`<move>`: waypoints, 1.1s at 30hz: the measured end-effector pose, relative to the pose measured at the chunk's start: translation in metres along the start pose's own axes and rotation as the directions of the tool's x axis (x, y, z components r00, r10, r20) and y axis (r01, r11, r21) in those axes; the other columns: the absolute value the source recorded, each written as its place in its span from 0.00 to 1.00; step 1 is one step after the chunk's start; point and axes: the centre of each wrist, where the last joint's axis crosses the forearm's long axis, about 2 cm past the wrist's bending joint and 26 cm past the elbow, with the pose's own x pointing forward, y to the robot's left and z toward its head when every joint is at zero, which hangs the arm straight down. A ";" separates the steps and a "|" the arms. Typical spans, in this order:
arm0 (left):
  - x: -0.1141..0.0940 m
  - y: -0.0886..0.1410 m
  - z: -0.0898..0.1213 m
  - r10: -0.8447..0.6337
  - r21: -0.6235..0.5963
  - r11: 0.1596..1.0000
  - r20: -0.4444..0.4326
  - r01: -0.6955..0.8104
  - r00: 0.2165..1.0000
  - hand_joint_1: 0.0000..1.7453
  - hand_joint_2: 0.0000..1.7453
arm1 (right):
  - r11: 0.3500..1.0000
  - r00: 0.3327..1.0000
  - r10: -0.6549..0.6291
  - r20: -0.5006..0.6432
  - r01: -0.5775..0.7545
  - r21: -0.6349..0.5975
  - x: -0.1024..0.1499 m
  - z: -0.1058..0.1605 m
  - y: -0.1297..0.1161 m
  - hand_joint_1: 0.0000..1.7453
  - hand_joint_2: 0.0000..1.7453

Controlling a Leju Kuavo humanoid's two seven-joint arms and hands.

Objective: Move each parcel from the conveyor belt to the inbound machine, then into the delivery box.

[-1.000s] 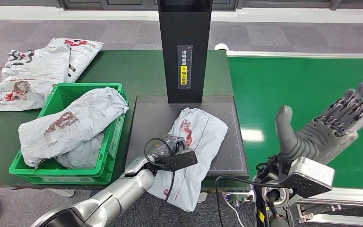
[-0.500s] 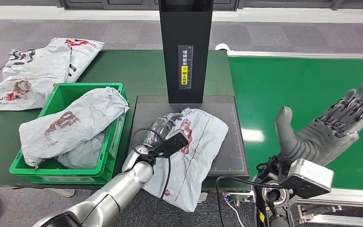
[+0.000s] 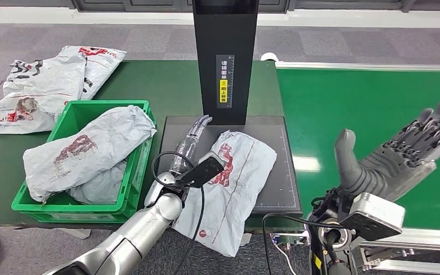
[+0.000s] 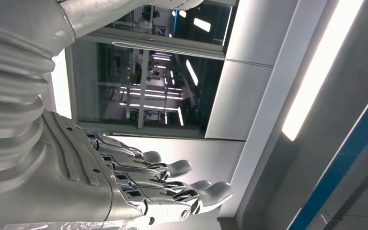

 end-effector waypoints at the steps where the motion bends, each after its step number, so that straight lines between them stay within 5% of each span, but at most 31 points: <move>1: 0.000 0.000 0.000 0.000 0.001 1.000 0.001 0.000 1.000 0.00 1.00 | 1.000 1.000 0.000 0.000 0.000 0.000 0.000 0.000 0.000 0.00 1.00; 7: 0.000 0.000 0.000 -0.001 -0.023 1.000 -0.008 0.001 1.000 0.00 1.00 | 1.000 1.000 0.000 -0.004 0.000 0.000 0.000 0.000 0.000 0.00 1.00; 19: -0.023 -0.022 0.018 -0.106 -0.317 0.947 -0.159 0.050 0.982 0.00 1.00 | 1.000 0.999 0.012 -0.039 -0.012 0.011 0.000 -0.001 0.000 0.00 1.00; 33: -0.034 -0.028 0.022 -0.212 -0.379 0.917 -0.199 0.124 0.957 0.00 1.00 | 1.000 0.999 0.013 -0.037 -0.013 0.011 0.000 -0.002 0.001 0.00 1.00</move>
